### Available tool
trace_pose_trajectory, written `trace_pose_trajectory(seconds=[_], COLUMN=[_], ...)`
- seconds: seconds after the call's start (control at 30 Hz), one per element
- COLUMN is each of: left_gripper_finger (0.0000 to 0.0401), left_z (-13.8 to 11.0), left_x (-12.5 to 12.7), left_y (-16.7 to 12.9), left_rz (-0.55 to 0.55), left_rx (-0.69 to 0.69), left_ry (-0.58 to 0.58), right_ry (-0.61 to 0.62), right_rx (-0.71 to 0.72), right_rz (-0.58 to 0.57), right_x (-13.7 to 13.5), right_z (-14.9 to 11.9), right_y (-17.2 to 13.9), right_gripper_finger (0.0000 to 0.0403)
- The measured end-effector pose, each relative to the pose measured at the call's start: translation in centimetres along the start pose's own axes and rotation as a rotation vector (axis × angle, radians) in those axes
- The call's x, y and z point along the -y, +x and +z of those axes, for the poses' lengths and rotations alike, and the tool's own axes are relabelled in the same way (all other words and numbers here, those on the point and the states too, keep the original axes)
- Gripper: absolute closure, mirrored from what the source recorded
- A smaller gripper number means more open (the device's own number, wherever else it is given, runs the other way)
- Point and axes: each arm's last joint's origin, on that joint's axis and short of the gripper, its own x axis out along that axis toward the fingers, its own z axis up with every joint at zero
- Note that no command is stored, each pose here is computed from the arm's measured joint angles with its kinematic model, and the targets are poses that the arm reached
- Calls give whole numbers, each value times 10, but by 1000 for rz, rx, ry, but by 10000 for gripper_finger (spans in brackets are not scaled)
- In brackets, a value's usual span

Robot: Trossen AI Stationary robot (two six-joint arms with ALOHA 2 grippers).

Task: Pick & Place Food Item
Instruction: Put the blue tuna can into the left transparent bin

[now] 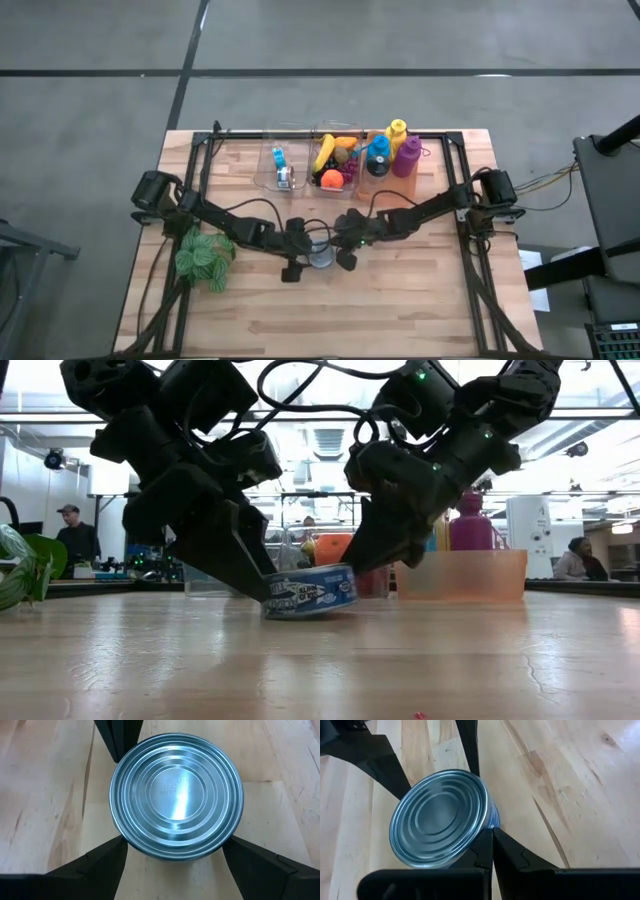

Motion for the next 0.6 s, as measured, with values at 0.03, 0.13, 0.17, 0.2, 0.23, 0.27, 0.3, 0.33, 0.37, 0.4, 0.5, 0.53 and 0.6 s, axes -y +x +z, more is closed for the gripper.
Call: trace_pose_trajectory(seconds=[0.03,0.13,0.17,0.2,0.23,0.27,0.3,0.33,0.37,0.4,0.5,0.53,0.6], left_gripper_finger=[79,79,79,79,79,79,79,79,79,79,79,79,79], left_z=[0,0,0,0,0,0,0,0,0,0,0,0,0], left_x=[0,0,0,0,0,0,0,0,0,0,0,0,0], left_y=[0,0,0,0,0,0,0,0,0,0,0,0,0], left_rz=[0,1,1,1,1,1,1,1,1,1,1,1,1], left_rx=[0,1,1,1,1,1,0,0,0,0,0,0,1], left_ry=[0,0,0,0,0,0,0,0,0,1,2,3,4], right_ry=[0,0,-2,-5,-7,-11,-12,-12,-12,-14,-29,-33,-43], right_rx=[1,-2,-2,-1,2,5,8,10,10,9,17,20,31], right_rz=[2,19,23,26,28,31,34,38,44,54,66,69,80], right_x=[0,-2,-2,-3,-4,-4,-5,-5,-6,-6,-8,-9,-11], right_z=[0,2,2,3,4,5,5,6,7,7,10,12,15], right_y=[0,0,0,0,0,0,0,0,0,0,0,-1,-1], right_gripper_finger=[395,395,395,395,395,395,395,395,395,395,395,395,395])
